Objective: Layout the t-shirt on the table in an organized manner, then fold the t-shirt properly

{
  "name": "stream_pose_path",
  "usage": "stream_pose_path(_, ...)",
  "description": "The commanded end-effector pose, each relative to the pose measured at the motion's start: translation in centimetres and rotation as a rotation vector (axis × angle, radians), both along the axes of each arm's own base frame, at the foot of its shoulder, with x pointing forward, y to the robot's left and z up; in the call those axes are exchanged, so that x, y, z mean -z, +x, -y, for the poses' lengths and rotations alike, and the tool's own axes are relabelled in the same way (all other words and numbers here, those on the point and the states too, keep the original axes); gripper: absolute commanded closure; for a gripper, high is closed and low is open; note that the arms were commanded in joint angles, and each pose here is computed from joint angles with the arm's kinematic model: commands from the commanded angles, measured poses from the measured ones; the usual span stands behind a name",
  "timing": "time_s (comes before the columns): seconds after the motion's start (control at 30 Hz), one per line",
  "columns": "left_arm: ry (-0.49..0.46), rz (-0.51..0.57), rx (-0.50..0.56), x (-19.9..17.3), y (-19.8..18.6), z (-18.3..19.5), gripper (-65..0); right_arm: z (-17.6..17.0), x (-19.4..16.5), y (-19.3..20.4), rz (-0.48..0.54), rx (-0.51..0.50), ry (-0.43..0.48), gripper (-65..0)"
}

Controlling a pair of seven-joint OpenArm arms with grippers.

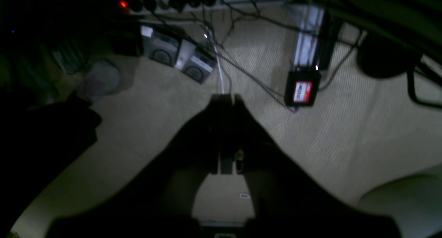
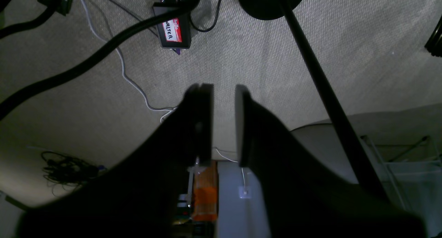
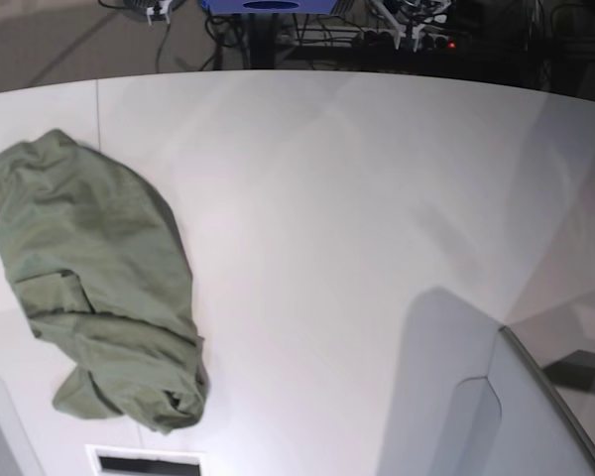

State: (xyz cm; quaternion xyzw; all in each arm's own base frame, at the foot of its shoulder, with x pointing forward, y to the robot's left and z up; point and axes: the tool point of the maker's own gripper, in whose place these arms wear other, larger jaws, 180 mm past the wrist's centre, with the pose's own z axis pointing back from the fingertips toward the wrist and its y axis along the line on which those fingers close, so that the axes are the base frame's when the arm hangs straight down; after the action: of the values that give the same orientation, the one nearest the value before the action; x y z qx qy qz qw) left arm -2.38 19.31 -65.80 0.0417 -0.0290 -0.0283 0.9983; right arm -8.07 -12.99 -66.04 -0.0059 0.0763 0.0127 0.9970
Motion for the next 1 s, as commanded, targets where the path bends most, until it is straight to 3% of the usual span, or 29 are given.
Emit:
stream_pose_path(0.0, 0.009, -0.006, 0.006, -0.1, -0.3, -0.3, 0.0, 0.0, -0.1, -0.7, -0.015, -0.005, -0.002, -2.3)
stream_pose_path(0.03, 0.009, -0.006, 0.006, -0.1, -0.3, -0.3, 0.0, 0.0, -0.1, -0.7, -0.018, -0.005, -0.002, 0.0)
stream_pose_path(0.8, 0.009, -0.017, 0.008, -0.1, -1.1, -0.3, 0.0, -0.2, -0.3, -2.1, -0.036, 0.005, 0.000, 0.0)
stream_pose_path(0.97, 0.041, 0.053, 0.023, -1.4, -1.3, -2.7, 0.0, 0.0, -0.5, -3.3, -0.039, 0.005, -0.004, 0.0)
